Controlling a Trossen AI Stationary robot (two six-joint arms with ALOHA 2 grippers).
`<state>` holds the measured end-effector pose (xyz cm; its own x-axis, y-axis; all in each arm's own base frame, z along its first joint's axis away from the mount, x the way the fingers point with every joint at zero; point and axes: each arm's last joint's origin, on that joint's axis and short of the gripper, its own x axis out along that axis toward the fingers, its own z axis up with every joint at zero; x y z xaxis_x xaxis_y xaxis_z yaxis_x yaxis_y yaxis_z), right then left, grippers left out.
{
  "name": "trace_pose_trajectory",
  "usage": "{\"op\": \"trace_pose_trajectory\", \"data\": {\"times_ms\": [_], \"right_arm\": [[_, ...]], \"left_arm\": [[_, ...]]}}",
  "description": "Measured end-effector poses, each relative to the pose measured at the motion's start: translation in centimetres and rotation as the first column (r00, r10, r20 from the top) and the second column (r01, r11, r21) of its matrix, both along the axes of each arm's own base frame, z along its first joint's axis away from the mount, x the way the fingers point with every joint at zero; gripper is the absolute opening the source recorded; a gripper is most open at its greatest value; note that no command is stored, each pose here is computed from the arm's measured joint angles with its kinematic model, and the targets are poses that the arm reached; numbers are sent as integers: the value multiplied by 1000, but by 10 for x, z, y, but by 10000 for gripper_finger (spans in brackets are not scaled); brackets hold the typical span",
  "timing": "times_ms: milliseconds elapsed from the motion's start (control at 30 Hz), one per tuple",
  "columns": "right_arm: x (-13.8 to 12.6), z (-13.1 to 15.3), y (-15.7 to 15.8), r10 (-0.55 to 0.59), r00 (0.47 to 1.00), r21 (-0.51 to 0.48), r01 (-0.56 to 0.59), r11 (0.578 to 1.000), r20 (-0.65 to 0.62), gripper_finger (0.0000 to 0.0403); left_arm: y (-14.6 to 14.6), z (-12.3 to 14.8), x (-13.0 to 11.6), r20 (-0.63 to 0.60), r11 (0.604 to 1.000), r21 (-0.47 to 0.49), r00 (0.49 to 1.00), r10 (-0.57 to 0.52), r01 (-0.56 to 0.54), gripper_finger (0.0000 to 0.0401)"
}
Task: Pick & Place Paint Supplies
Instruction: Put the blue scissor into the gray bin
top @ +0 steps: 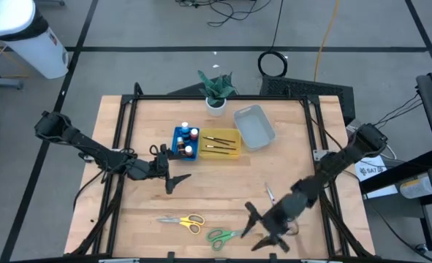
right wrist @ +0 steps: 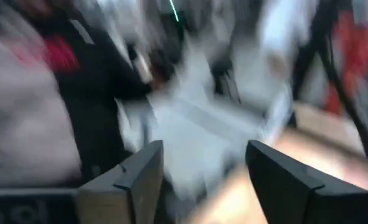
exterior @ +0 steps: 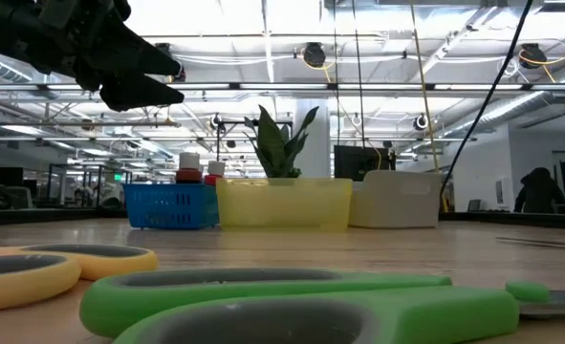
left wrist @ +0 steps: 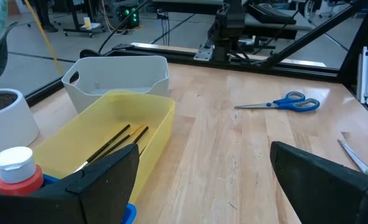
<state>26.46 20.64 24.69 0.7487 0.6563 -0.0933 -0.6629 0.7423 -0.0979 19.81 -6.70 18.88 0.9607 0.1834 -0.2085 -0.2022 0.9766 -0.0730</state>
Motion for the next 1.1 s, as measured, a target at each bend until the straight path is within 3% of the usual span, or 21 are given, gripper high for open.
{"op": "trace_pose_trajectory", "data": {"times_ms": [100,167,233,467,567,767,900,1000,1100], "right_arm": [[-4,-2,14,-237,937,-160,201,967,-255,239],[-11,-6,14,-411,825,-249,336,909,-387,243],[-22,-13,12,-511,695,-310,407,859,-505,242],[-60,-42,5,-537,204,-375,519,768,-819,217],[-72,-57,3,-516,66,-399,555,730,-854,204],[-85,-79,-6,-511,-66,-450,578,681,-857,179],[-90,-87,-9,-484,-142,-474,558,681,-864,165],[-94,-92,-12,-478,-169,-485,550,680,-862,158],[-93,-96,-12,-457,-153,-458,558,692,-876,154]], "left_arm": [[0,0,0,0,1000,-2,1000,0,0,377],[0,0,0,1,1000,-2,1000,0,0,377],[0,0,0,1,1000,-3,1000,1,-1,377],[0,1,0,8,1000,-8,1000,2,-2,377],[0,1,0,8,1000,-9,1000,2,-2,376],[0,1,0,10,1000,-13,1000,3,-3,377],[0,1,0,12,1000,-27,1000,6,-6,376],[0,1,0,12,1000,-27,1000,6,-6,376],[0,1,0,12,1000,-28,1000,6,-6,376]]}}
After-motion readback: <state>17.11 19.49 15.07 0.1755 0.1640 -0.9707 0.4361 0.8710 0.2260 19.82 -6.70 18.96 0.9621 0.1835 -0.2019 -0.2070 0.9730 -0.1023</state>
